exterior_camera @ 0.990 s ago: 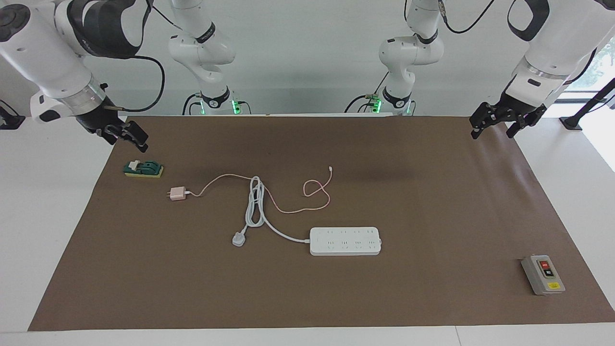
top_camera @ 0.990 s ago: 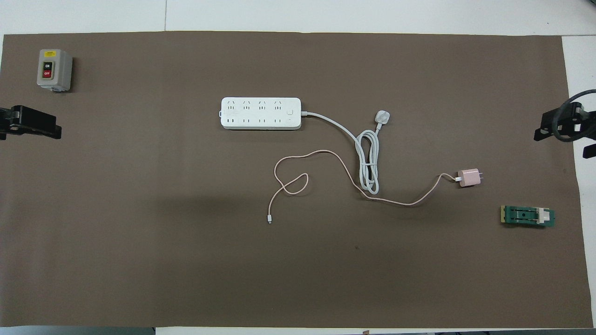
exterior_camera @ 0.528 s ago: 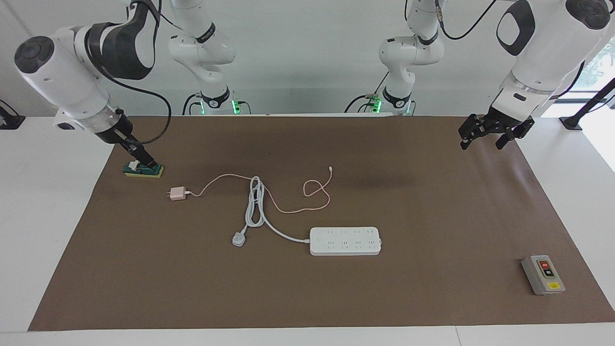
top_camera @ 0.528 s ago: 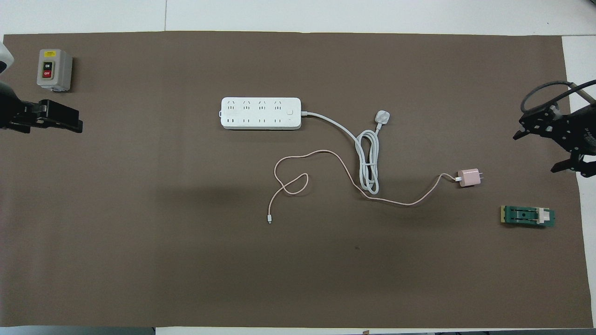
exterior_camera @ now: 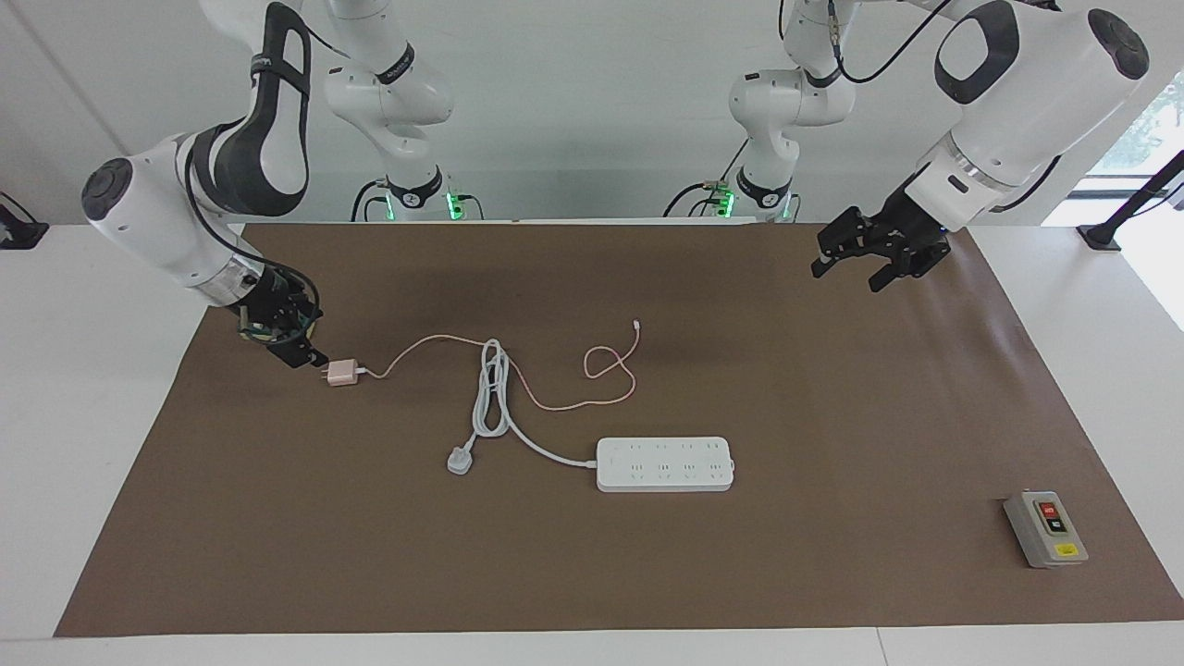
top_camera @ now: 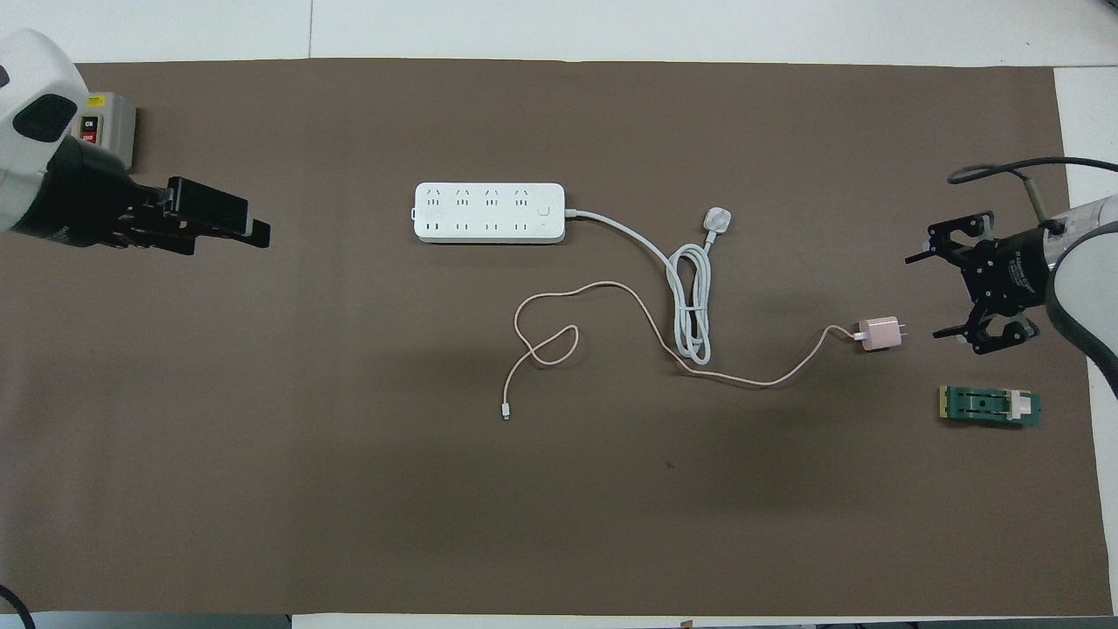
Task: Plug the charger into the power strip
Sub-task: 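Reach the left gripper to the power strip while the right gripper reaches the charger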
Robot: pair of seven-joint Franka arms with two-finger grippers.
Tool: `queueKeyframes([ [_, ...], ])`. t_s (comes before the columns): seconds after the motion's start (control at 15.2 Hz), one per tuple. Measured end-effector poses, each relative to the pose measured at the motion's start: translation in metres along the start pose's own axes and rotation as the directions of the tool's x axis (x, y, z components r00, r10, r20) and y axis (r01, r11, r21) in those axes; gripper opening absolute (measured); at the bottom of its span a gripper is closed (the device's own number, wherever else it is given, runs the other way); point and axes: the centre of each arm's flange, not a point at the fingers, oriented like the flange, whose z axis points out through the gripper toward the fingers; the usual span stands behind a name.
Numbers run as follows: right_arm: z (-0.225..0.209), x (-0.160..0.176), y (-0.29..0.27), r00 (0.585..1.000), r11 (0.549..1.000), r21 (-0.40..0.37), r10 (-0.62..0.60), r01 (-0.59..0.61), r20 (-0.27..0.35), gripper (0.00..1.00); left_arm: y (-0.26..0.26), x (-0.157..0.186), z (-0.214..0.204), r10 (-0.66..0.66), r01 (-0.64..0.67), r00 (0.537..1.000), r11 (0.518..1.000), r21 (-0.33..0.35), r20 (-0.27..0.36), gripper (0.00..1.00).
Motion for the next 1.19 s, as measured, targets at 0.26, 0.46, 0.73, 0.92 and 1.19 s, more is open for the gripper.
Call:
queueKeyframes([
  [0.26,0.011,0.022,0.004,0.991,0.991,0.009,0.134,-0.135,0.026,1.00,0.008,0.014,0.040,-0.037,0.056,0.997,0.959,-0.279,0.074,1.00],
  [0.46,0.026,0.025,0.008,0.987,0.988,-0.017,0.157,-0.157,0.035,1.00,0.004,0.026,0.066,-0.022,0.066,0.995,0.860,-0.505,0.094,1.00],
  [0.73,0.051,0.049,0.018,0.980,0.981,-0.056,0.191,-0.187,0.059,1.00,-0.016,0.026,0.114,0.013,0.086,0.992,0.656,-0.749,0.125,1.00],
  [0.92,0.068,0.065,0.022,0.976,0.979,-0.068,0.196,-0.190,0.092,1.00,-0.033,0.014,0.155,0.051,0.028,0.996,0.561,-0.827,0.068,1.00],
  [1.19,0.084,0.072,0.022,0.973,0.982,-0.067,0.182,-0.175,0.139,1.00,-0.061,-0.018,0.223,0.046,0.022,0.998,0.487,-0.873,0.051,1.00],
])
